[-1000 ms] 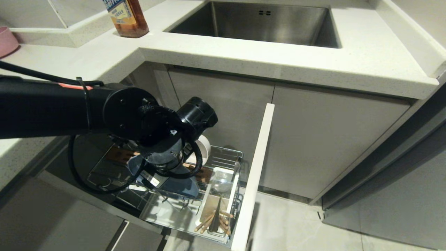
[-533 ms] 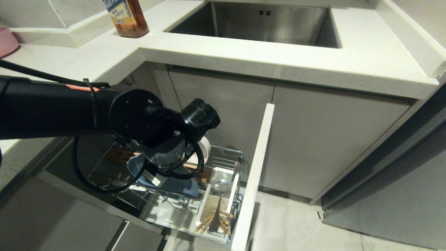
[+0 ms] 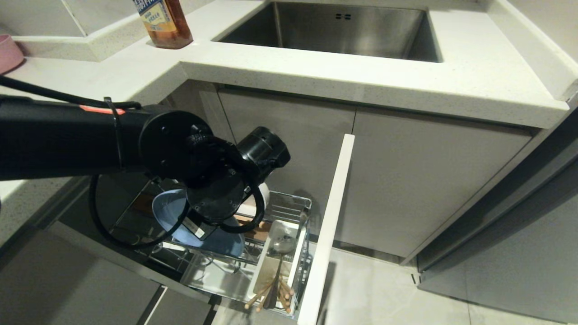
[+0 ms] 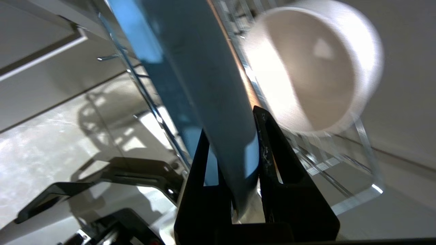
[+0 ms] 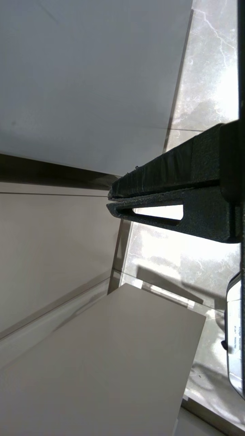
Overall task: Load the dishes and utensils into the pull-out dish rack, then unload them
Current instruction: Take the plate out of the cupboard
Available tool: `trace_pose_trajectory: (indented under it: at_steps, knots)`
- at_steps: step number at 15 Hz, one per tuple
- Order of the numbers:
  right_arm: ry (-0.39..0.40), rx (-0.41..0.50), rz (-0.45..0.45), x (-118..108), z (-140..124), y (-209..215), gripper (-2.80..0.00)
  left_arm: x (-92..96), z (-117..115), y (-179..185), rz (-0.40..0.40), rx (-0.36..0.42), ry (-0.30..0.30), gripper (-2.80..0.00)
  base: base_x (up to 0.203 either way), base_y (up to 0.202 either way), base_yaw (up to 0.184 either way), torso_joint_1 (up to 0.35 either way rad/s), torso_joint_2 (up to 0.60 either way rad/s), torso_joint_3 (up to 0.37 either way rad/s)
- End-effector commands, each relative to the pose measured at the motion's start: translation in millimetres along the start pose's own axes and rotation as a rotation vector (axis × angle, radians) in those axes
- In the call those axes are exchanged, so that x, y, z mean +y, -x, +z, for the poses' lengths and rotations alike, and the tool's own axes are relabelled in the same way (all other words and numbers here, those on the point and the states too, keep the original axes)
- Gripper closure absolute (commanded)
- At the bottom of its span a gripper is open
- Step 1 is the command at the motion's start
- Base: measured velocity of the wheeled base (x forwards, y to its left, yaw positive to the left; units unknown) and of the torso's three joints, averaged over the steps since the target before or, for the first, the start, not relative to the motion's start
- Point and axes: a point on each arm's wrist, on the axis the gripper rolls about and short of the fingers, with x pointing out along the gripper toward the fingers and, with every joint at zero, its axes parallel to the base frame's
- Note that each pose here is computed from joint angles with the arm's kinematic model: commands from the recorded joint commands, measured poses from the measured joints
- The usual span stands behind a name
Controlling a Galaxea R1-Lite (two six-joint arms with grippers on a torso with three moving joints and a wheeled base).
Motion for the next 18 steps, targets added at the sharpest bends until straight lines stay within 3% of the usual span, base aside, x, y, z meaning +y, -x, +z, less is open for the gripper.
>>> trace_pose_trajectory:
  at_steps: [1,7,11,13,14,17,18]
  knots:
    - [0.0,0.0,0.0,0,0,0,0.0,1.1,8,18,-0.051,0.001,0.031,0.0,0.0,0.0,0.0,0.0,0.0,0.0]
    - [0.0,0.0,0.0,0,0,0,0.0,18.9,41,104,-0.286,0.034,0.057,0.0,0.0,0.0,0.0,0.0,0.0,0.0]
    - [0.0,0.001,0.0,0,0,0,0.0,33.9,65,162,-0.492,0.055,-0.025,0.0,0.0,0.0,0.0,0.0,0.0,0.0]
    - [0.0,0.0,0.0,0,0,0,0.0,40.8,76,183,-0.57,-0.002,-0.092,0.0,0.0,0.0,0.0,0.0,0.0,0.0]
    - [0.0,0.0,0.0,0,0,0,0.0,44.3,79,189,-0.581,-0.056,-0.164,0.0,0.0,0.0,0.0,0.0,0.0,0.0]
    - [0.0,0.001,0.0,0,0,0,0.0,44.8,84,195,-0.554,-0.233,-0.307,0.0,0.0,0.0,0.0,0.0,0.0,0.0]
    - [0.0,0.0,0.0,0,0,0,0.0,43.9,85,196,-0.536,-0.277,-0.33,0.0,0.0,0.0,0.0,0.0,0.0,0.0]
